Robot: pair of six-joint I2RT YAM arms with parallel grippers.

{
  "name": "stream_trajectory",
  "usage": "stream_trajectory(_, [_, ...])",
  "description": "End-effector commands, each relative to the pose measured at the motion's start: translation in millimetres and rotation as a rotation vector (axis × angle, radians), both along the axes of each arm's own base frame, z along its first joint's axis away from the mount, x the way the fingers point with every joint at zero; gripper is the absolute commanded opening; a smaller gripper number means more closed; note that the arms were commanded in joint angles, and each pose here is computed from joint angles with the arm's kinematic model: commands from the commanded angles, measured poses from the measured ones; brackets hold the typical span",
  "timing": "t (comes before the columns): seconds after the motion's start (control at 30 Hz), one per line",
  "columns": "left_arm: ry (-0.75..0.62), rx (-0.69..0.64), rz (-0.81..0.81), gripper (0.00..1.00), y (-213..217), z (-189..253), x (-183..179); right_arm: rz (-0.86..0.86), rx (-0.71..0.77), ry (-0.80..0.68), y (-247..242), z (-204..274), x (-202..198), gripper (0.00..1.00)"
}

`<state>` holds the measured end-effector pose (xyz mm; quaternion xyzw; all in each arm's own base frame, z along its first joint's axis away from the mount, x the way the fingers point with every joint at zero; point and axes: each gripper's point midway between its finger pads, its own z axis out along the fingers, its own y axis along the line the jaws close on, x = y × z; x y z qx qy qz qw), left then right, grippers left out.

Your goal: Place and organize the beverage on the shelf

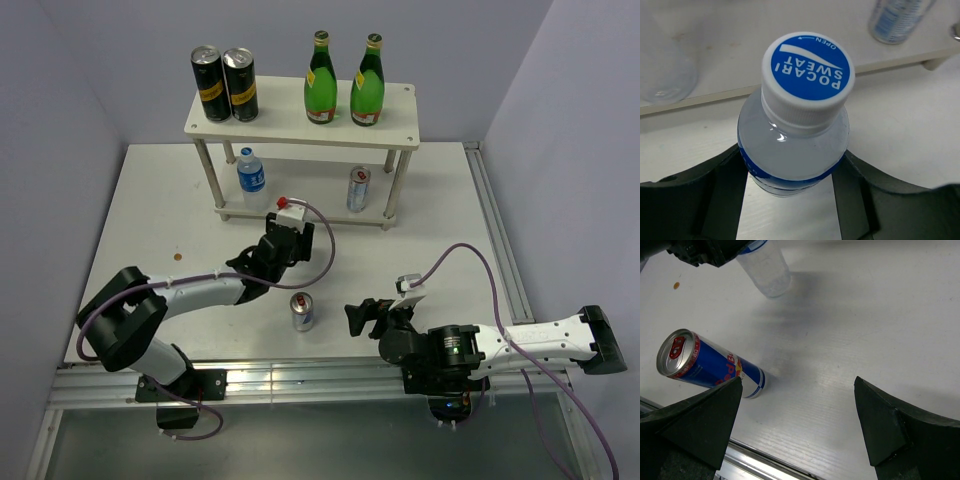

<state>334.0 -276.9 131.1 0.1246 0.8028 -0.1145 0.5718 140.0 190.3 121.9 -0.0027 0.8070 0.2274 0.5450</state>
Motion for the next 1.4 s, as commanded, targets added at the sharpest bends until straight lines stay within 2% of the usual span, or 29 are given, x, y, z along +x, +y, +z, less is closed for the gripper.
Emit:
stream_trajectory(0.0, [-0.192, -0.151, 0.113, 0.0, 13.7, 97.0, 29.1, -0.019, 0.048, -0.021, 2.3, 14.8, 2.1, 1.0])
stream_trajectory(0.33, [-0.256, -0.202, 0.187, 0.0, 45.4, 140.9, 62.6, -0.02, 0.047, -0.021, 2.5, 15.0, 2.4, 1.0])
stream_trajectory(0.63, [-0.306, -0.252, 0.205, 0.0, 51.3, 169.5, 68.1, -0.017, 0.042, -0.02, 3.4, 14.4, 2.0, 1.0])
stream_trajectory(1.0, [-0.332, -0.231, 0.237, 0.0, 44.5, 176.9, 89.5, -0.02, 0.044, -0.021, 3.0, 14.8, 2.4, 1.0])
stream_trajectory(1.37, [-0.318, -0.188, 0.292, 0.0, 56.9, 158.1, 108.2, -0.022, 0.047, -0.023, 2.4, 15.0, 2.5, 1.0])
